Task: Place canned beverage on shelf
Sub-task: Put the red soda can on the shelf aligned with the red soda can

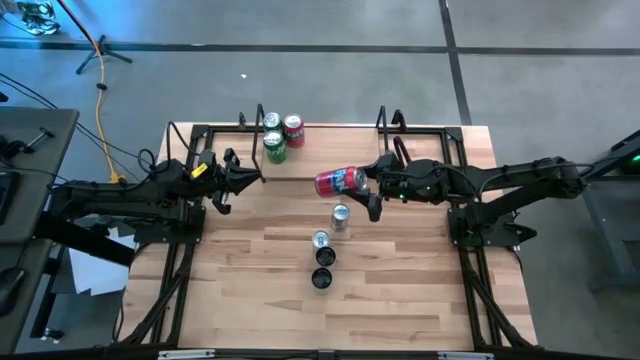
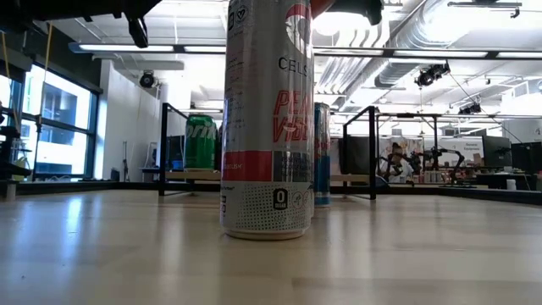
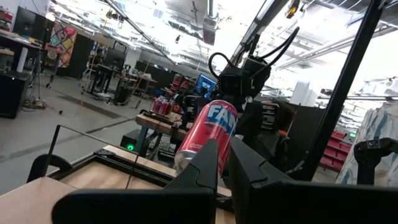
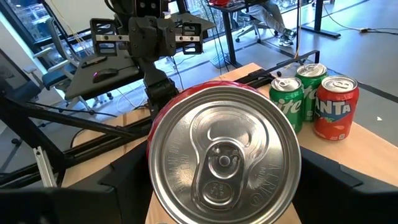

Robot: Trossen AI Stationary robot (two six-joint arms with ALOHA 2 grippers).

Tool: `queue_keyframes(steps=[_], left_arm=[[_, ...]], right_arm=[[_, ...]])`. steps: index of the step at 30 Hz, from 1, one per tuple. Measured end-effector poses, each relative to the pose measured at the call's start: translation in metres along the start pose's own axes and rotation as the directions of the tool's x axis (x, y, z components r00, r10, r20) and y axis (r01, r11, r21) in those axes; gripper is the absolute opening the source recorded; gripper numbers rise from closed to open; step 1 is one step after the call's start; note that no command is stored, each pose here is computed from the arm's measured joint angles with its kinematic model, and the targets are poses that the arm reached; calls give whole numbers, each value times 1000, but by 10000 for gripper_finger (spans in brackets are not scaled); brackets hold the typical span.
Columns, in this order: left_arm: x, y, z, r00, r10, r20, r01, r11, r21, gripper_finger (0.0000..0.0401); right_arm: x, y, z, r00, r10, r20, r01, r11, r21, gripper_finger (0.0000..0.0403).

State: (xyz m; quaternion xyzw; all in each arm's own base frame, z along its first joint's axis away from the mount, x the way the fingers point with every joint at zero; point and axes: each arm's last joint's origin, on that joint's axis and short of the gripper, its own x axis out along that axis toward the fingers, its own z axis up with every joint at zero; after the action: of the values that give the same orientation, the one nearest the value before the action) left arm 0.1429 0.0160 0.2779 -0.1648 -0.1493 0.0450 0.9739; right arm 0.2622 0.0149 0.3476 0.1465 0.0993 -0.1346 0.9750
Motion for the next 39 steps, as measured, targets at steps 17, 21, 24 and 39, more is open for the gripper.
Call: queue_keyframes(steps=[17, 21, 24, 39], left_arm=[[0, 0, -1, 1000, 4, -11, -4, 1000, 1, 1], [0, 0, -1, 1000, 4, -11, -4, 1000, 1, 1], [0, 0, -1, 1000, 4, -11, -4, 1000, 1, 1], [0, 0, -1, 1000, 4, -10, -4, 1000, -1, 1]], right_arm=[[0, -1, 0, 1000, -5, -5, 5, 1000, 7, 285], [0, -1, 0, 1000, -5, -4, 5, 1000, 7, 285], [0, -1, 0, 1000, -5, -4, 5, 1000, 7, 285], [0, -1, -1, 1000, -7, -9, 7, 1000, 5, 285]])
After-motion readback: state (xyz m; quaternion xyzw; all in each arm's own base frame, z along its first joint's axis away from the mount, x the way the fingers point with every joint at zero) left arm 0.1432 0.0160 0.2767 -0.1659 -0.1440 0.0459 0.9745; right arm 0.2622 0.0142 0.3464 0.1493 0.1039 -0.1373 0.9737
